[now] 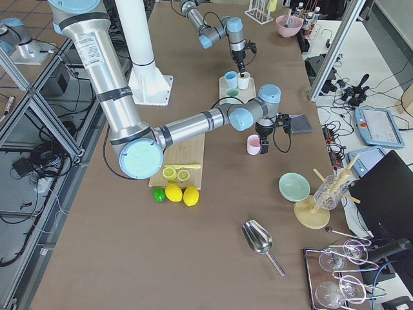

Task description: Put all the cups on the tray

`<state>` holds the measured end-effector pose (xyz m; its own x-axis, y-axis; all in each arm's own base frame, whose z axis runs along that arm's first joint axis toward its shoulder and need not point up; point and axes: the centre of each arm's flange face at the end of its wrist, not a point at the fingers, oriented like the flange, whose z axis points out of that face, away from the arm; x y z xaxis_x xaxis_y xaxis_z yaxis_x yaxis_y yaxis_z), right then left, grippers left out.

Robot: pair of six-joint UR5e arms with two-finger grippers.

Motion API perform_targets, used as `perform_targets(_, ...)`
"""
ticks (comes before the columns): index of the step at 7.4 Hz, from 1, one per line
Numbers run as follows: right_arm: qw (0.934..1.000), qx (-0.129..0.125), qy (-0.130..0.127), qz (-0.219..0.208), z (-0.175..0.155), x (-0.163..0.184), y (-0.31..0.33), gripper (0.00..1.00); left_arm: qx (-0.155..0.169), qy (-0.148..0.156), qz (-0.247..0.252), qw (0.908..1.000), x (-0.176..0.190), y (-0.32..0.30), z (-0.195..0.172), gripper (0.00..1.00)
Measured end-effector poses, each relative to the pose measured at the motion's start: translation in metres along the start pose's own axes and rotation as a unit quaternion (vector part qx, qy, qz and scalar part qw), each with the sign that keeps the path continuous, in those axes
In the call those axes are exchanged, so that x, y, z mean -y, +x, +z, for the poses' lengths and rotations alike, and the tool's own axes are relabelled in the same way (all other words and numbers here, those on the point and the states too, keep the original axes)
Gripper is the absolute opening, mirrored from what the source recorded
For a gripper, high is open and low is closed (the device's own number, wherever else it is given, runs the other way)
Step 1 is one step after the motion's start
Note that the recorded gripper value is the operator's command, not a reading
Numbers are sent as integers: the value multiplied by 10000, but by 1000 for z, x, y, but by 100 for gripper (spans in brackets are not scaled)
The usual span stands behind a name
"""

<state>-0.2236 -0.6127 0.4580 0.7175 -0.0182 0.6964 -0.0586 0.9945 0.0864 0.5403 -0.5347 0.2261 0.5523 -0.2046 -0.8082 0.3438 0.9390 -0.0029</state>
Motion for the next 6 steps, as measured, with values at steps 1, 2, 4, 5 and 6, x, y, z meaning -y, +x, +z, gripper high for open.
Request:
perform_targets(1, 10000, -7, -8, 11, 1, -1, 2, 100, 32, 92, -22, 10000, 11, -3, -1, 0)
perform_targets(2, 10000, -8, -10, 16, 1, -1, 2, 100, 69, 151, -39, 9999, 21, -7, 0, 0)
perform_targets(4, 10000, -9, -13, 11, 2, -1, 1, 100, 128, 196, -52, 9997, 31, -9, 3, 8)
perform_targets(5, 10000, -11, -13, 11, 2, -1, 1, 100, 139, 198, -63, 9997, 32, -7, 5, 97)
perform_targets(6, 10000, -13, -13, 11, 2, -1, 1, 100, 156, 202, -73, 9996, 33, -6, 7, 98)
